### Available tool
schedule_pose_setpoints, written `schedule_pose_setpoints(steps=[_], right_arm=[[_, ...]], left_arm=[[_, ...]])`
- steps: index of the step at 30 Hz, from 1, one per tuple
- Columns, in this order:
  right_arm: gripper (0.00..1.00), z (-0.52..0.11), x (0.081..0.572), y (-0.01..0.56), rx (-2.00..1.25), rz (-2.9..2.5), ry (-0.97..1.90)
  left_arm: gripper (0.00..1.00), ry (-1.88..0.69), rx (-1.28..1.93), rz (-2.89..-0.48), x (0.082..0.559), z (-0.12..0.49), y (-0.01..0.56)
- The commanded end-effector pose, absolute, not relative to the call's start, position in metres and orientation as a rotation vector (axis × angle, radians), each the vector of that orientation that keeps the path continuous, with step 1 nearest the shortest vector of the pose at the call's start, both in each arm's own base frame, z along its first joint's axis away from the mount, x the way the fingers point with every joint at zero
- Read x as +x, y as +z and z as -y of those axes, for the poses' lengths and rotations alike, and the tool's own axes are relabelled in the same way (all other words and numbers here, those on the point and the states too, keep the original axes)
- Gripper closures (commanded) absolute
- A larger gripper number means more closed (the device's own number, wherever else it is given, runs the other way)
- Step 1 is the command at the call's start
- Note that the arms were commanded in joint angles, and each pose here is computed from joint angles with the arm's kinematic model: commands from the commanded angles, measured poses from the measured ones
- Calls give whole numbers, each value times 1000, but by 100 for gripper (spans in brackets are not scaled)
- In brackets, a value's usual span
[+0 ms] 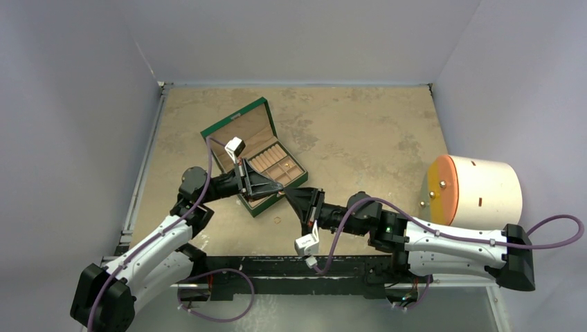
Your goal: Organize the mixed jewelry
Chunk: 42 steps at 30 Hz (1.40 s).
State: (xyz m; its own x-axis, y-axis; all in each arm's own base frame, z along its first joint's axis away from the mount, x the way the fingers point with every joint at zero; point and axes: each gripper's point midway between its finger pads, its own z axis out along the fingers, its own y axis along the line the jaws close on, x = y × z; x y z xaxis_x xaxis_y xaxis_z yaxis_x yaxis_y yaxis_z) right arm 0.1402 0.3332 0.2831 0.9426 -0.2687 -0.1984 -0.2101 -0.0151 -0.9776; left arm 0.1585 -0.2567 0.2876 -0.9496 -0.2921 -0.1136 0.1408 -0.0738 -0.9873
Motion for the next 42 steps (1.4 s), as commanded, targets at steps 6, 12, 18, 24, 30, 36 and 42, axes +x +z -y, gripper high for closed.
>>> schedule_pose_setpoints(steps=[6,12,18,24,30,36,42], right_arm=[[82,-332,142,330,-1454,-342,-85],[93,-332,142,335,-1442,-350,-75],[100,-331,142,334,-1465,-375,-53],[100,-329,143,328,-1487,-448,-7],[100,-327,146,315,-1489,-665,127],[100,-334,165,302,-1469,-906,225],[100,-337,200,301,-1361,-1165,408]], left_arm=[[100,-2128,-117,-1846,152,253,299],[100,-2127,-119,-1851,151,253,296],[84,-2120,-121,-1838,151,252,297],[56,-2018,-82,-1838,155,251,301],[44,-1623,-22,-1950,174,239,290],[42,-1299,9,-1976,185,212,293],[42,-919,-1,-1916,202,166,314]])
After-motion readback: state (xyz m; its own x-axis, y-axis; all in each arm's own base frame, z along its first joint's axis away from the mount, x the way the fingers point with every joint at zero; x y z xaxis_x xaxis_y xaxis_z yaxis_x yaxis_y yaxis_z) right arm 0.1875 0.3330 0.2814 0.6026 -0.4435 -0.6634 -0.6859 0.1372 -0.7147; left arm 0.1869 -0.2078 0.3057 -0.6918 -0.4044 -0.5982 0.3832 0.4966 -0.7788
